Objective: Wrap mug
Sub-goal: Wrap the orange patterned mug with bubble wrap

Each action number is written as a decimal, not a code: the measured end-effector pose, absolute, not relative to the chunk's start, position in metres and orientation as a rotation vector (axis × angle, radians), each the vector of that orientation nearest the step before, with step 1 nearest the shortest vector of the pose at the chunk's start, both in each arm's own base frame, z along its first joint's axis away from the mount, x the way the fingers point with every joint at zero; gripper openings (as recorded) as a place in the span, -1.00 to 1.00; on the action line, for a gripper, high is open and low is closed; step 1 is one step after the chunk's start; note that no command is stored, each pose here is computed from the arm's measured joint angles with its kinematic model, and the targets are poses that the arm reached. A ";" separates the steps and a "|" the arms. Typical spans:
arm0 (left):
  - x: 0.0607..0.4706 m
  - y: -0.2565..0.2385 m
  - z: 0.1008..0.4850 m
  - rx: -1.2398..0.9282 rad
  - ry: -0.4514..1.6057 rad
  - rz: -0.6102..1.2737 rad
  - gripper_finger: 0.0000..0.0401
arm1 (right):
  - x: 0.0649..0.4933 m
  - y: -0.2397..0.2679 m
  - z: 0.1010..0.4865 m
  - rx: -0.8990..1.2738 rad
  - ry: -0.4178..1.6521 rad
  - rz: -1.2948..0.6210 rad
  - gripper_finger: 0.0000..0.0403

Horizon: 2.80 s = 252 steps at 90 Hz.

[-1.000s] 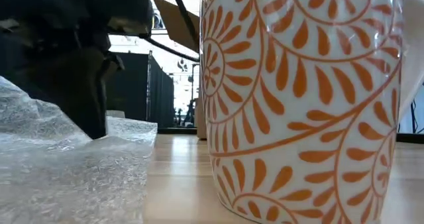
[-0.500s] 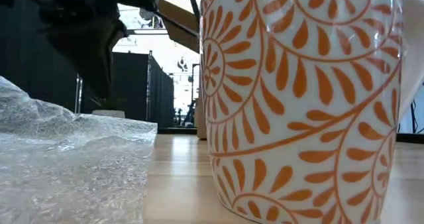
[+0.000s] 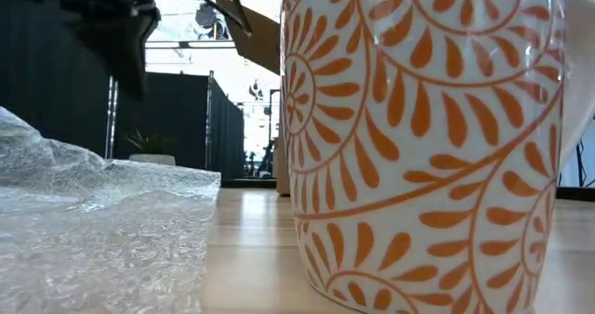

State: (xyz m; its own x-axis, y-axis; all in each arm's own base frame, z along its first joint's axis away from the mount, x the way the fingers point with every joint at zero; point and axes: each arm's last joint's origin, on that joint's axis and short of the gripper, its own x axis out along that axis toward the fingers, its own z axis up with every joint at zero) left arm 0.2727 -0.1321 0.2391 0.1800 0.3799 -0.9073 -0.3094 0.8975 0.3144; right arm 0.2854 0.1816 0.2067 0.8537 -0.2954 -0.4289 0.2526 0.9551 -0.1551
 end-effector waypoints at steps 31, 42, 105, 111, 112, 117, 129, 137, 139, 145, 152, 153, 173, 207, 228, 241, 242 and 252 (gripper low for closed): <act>0.268 -0.094 0.260 0.129 1.289 0.597 -1.00 | 0.285 0.181 0.206 -0.080 0.467 -0.292 0.24; 0.272 -0.084 0.259 0.136 1.308 0.597 -1.00 | 0.285 0.181 0.206 -0.079 0.467 -0.293 0.24; 0.268 -0.116 0.259 -0.071 1.288 0.479 -1.00 | 0.285 0.181 0.205 -0.073 0.469 -0.293 0.24; 0.265 -0.121 0.259 -0.082 1.280 0.482 -0.98 | 0.285 0.181 0.205 -0.073 0.470 -0.293 0.24; 0.265 -0.122 0.259 -0.082 1.279 0.481 -0.97 | 0.285 0.181 0.205 -0.073 0.470 -0.293 0.24; 0.264 -0.127 0.259 -0.085 1.271 0.468 -0.91 | 0.285 0.181 0.205 -0.073 0.470 -0.293 0.24; 0.259 -0.139 0.259 -0.103 1.250 0.452 -0.66 | 0.285 0.181 0.205 -0.073 0.469 -0.293 0.24; 0.256 -0.148 0.259 -0.122 1.232 0.437 -0.44 | 0.285 0.181 0.205 -0.073 0.469 -0.293 0.24; 0.255 -0.151 0.259 -0.128 1.224 0.430 -0.39 | 0.285 0.181 0.205 -0.073 0.469 -0.293 0.24; 0.255 -0.158 0.260 -0.147 1.199 0.403 -0.24 | 0.285 0.181 0.205 -0.073 0.469 -0.293 0.24; 0.255 -0.170 0.261 -0.163 1.153 0.343 -0.11 | 0.285 0.181 0.205 -0.072 0.468 -0.293 0.24; 0.254 -0.172 0.261 -0.161 1.145 0.331 -0.09 | 0.285 0.181 0.206 -0.071 0.467 -0.293 0.24; 0.248 -0.202 0.252 -0.129 0.987 0.220 -0.01 | 0.285 0.181 0.206 -0.053 0.463 -0.296 0.24; 0.260 -0.219 0.178 -0.043 1.057 0.217 -0.01 | 0.285 0.181 0.206 -0.050 0.461 -0.298 0.24; 0.281 -0.207 0.144 -0.038 1.139 0.285 -0.01 | 0.285 0.181 0.206 -0.053 0.461 -0.299 0.24; 0.292 -0.204 0.136 -0.092 1.153 0.247 -0.01 | 0.285 0.181 0.205 -0.056 0.463 -0.299 0.24; 0.293 -0.204 0.136 -0.094 1.151 0.243 -0.01 | 0.285 0.181 0.206 -0.056 0.462 -0.299 0.24; 0.295 -0.203 0.135 -0.094 1.147 0.241 -0.01 | 0.285 0.181 0.205 -0.058 0.465 -0.299 0.24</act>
State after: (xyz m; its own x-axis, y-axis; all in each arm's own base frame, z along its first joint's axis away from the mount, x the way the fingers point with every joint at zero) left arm 0.2948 -0.2026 0.1349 0.3888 0.1413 -0.9104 -0.2370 0.9703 0.0494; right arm 0.2850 0.1812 0.2053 0.8514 -0.2965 -0.4327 0.2705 0.9549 -0.1222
